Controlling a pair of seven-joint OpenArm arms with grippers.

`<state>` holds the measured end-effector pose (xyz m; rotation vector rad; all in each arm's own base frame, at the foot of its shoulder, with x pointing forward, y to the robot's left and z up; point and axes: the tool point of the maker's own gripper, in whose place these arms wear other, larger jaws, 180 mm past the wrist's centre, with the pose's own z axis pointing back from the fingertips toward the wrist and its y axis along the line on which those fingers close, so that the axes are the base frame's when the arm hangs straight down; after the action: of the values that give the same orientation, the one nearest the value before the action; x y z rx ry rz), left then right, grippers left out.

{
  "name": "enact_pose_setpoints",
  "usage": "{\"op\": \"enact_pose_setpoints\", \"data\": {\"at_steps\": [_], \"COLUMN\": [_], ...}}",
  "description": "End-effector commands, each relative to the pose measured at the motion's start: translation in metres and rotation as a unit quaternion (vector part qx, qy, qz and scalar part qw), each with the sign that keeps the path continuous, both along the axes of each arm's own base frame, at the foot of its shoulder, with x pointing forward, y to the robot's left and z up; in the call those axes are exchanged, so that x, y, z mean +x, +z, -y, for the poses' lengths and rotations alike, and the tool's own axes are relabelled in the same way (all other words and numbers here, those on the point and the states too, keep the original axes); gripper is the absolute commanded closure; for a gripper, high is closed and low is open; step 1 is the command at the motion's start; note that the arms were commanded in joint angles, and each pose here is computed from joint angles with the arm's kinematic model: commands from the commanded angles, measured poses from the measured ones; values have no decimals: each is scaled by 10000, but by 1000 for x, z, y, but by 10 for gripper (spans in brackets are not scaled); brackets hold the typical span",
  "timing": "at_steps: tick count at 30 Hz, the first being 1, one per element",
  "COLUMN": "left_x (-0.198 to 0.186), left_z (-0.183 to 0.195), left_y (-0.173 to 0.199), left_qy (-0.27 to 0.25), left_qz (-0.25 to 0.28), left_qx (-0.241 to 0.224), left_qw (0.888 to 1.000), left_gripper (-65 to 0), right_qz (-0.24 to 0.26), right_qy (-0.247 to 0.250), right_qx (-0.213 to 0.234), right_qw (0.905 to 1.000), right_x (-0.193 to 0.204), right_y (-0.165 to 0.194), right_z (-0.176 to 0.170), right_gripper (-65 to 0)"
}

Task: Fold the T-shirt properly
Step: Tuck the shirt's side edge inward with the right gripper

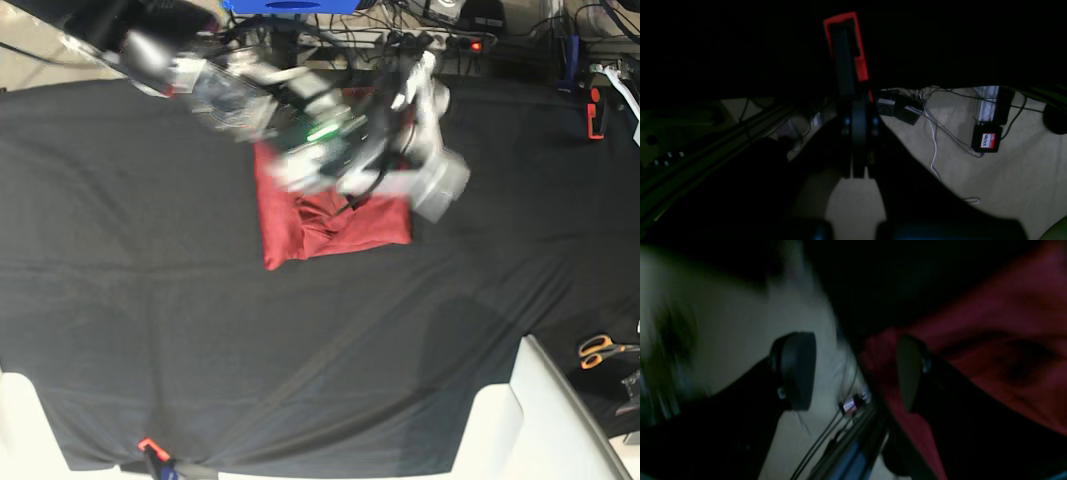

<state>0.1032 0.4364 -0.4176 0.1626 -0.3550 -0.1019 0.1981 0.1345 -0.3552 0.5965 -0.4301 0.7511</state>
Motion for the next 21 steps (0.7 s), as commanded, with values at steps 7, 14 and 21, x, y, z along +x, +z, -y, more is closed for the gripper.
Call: {"op": "enact_pose_setpoints", "data": {"at_steps": [7, 14, 21], "left_x": [10, 12, 7], "left_z": [-10, -9, -9], "left_y": [13, 14, 12], "left_qy": [-75, -86, -66], "left_qz": [141, 163, 98], "left_qx": [169, 171, 159], "left_qw": [9997, 9997, 9998], "left_gripper": [0, 0, 0], "right_qz": [-824, -1510, -1744], "right_qy": [-1881, -1925, -2243], "right_qx": [312, 542, 535], "right_qw": [9782, 9681, 9573], "right_x": [49, 63, 84], "right_y": [-11, -30, -52], "right_z": [77, 73, 76], "right_gripper": [-362, -362, -362]}}
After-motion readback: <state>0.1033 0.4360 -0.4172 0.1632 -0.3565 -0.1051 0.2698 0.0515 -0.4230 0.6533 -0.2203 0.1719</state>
